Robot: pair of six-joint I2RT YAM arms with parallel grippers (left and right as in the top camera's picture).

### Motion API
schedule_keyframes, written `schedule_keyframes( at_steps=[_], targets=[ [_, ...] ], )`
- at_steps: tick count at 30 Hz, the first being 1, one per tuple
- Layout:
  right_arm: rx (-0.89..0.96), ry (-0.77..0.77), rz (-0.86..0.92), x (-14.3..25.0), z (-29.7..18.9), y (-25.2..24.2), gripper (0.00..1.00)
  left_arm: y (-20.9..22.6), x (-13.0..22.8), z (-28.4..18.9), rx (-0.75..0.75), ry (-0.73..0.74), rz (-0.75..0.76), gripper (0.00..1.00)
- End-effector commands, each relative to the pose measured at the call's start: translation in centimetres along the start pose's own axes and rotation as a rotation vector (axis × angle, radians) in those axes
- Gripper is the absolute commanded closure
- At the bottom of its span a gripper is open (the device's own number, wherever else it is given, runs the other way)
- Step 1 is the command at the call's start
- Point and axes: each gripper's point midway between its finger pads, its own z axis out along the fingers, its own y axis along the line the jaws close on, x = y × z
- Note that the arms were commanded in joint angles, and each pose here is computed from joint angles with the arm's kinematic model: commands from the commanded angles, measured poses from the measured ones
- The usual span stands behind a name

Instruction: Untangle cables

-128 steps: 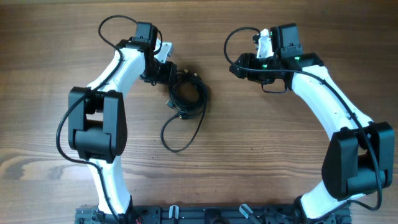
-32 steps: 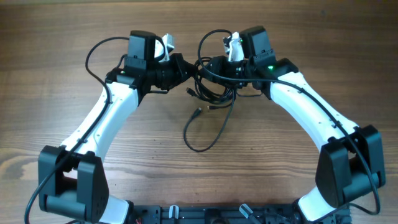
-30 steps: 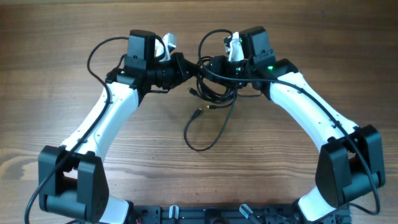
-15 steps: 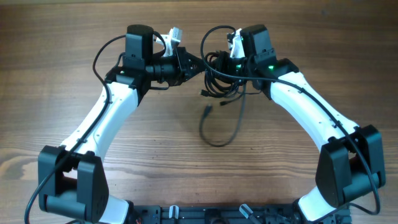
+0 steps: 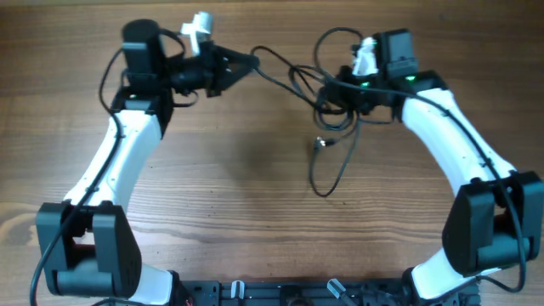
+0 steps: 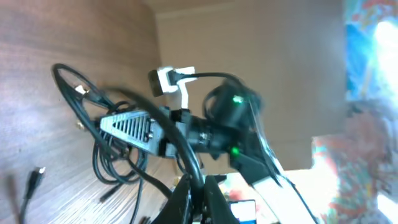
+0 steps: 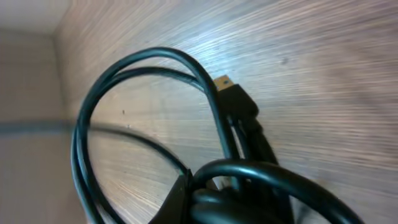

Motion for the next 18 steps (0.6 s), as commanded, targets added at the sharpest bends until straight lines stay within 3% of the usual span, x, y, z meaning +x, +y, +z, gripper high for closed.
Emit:
schedule_keyframes(
  at_steps=[1,6,10,14,18],
  targets=[
    [0.120,-0.050,0.007,-2.0,-1.6,-4.9,0.96,-2.3,-1.7,-3.5,0.046,-0.037,0.017,0.96],
    [0.169,-0.060,0.009,-2.2,-2.0,-6.2,0.96,-2.2,-2.1,-4.0,0.043,-0.053,0.016,0.96],
    [0.367,-0.107,0.042,-2.5,-3.0,-9.6,0.96,-2.0,-2.6,-4.3,0.029,-0.086,0.080,0.96],
    [0.613,-0.155,0.082,-2.4,-5.1,-13.6,0.96,-0.8,-4.3,-5.4,-0.020,-0.180,0.067,0.96],
    [0.653,-0.135,0.078,-1.8,-5.5,-14.3,0.96,2.1,-5.9,-6.4,-0.133,-0.300,0.027,0.96]
  ],
)
